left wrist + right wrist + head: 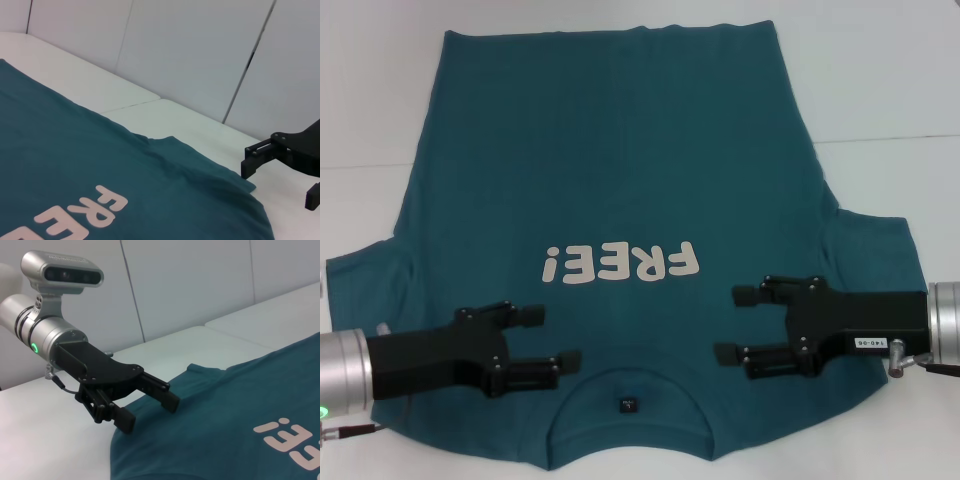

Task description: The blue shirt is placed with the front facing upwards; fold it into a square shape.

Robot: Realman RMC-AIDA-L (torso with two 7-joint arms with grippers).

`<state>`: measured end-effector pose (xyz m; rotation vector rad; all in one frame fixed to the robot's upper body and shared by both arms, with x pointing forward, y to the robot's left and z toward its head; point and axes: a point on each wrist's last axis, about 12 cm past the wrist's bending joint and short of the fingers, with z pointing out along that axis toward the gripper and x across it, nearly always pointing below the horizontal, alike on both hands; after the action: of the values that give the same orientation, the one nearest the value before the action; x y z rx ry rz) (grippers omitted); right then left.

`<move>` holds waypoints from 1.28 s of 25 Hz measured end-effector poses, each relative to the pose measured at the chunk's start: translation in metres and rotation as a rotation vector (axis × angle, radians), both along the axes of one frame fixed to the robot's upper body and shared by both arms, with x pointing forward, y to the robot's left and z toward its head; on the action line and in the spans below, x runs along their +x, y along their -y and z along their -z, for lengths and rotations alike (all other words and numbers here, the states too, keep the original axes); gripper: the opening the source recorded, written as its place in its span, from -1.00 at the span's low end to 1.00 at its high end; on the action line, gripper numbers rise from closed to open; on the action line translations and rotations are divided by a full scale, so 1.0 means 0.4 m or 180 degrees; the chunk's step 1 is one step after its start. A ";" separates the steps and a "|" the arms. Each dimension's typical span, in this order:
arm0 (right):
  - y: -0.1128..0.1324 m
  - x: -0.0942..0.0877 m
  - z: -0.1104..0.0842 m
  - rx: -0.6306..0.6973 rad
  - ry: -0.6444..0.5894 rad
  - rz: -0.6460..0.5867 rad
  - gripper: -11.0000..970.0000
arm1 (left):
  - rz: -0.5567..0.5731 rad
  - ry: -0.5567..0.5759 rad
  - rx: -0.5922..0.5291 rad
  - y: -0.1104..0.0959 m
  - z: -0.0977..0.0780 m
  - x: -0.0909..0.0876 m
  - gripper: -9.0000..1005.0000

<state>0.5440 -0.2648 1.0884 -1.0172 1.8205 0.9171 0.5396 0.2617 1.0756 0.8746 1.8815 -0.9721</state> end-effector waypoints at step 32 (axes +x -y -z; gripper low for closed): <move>0.005 -0.001 0.007 0.0038 -0.0014 0.0121 0.89 | -0.2015 -0.0830 -0.0681 -0.270 -0.074 0.050 0.76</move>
<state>0.5438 -0.2669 1.0854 -0.9708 1.8297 0.9070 0.5594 0.3695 1.1051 0.0032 2.0311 -0.8835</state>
